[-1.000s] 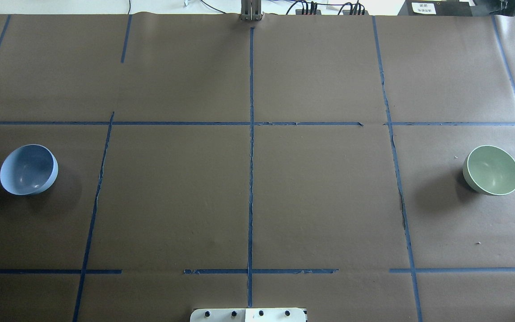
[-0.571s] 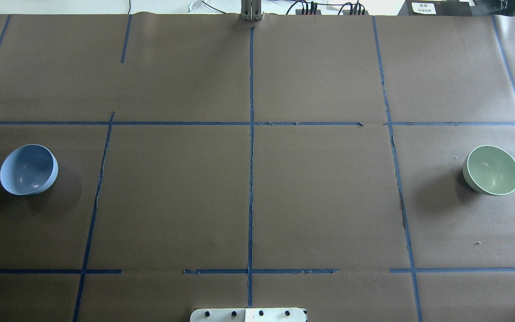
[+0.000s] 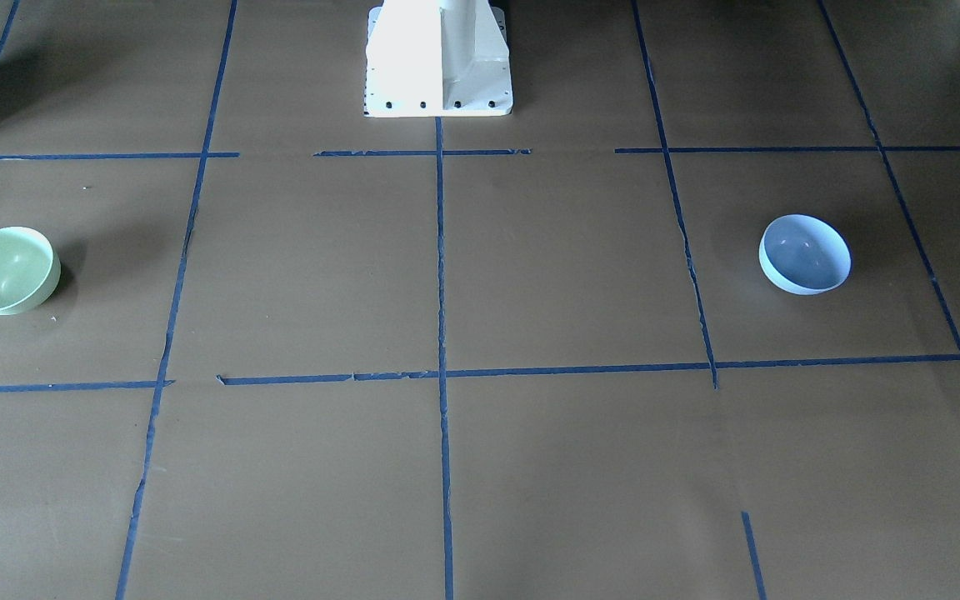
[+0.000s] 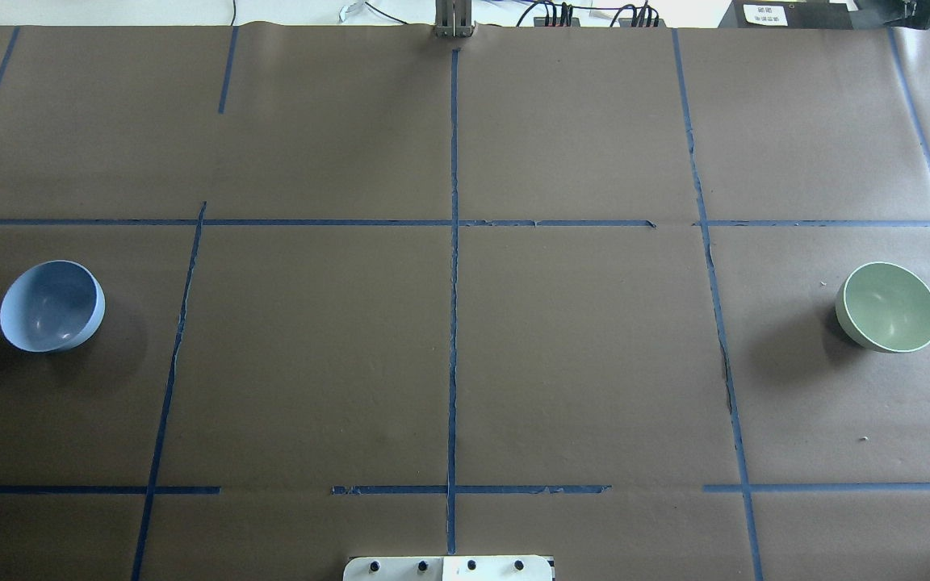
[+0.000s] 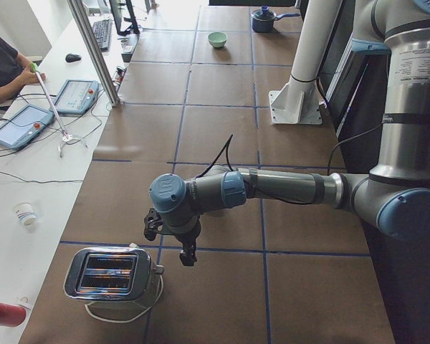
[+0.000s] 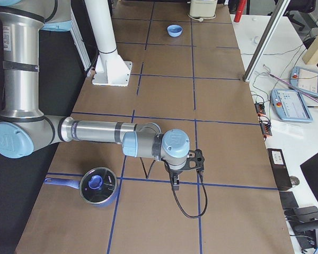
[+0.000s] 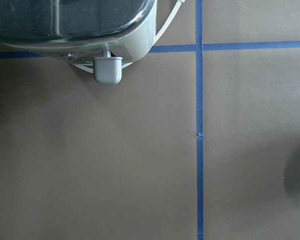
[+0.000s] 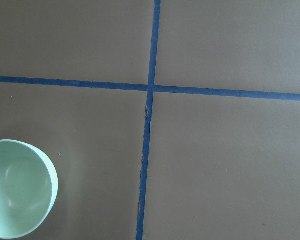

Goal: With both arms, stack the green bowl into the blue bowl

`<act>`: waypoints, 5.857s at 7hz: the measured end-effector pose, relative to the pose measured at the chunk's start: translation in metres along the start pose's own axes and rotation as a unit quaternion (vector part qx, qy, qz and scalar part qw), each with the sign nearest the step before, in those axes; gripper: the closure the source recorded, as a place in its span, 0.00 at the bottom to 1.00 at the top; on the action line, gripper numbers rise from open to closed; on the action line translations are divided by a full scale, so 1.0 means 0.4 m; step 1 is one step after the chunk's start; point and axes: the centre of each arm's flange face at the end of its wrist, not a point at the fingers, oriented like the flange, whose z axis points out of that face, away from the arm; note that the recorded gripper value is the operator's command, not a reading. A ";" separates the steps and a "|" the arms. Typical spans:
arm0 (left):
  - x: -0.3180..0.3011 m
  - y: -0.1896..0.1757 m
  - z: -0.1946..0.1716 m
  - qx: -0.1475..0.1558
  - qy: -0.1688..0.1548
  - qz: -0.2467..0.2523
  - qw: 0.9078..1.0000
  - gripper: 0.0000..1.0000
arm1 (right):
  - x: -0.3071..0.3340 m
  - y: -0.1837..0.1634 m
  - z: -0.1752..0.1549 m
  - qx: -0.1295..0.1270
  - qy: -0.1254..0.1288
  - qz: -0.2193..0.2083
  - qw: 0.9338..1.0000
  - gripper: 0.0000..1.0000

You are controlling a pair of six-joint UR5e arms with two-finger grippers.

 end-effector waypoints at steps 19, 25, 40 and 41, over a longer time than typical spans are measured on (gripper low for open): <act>0.569 -0.005 0.465 0.054 0.061 -0.069 0.994 0.98 | -0.070 -0.033 -0.051 0.023 -0.024 -0.020 0.999 0.00; 0.887 -0.142 0.295 0.028 0.130 -0.135 0.982 1.00 | -0.087 -0.040 -0.057 0.027 -0.050 0.013 0.998 0.00; 1.868 -0.045 0.254 0.051 0.139 -0.243 0.959 0.00 | -0.115 -0.047 -0.022 0.015 -0.049 0.022 0.998 0.00; 1.813 -0.041 0.162 0.063 0.127 -0.249 0.958 0.00 | -0.157 -0.062 0.008 0.018 -0.044 0.028 0.998 0.00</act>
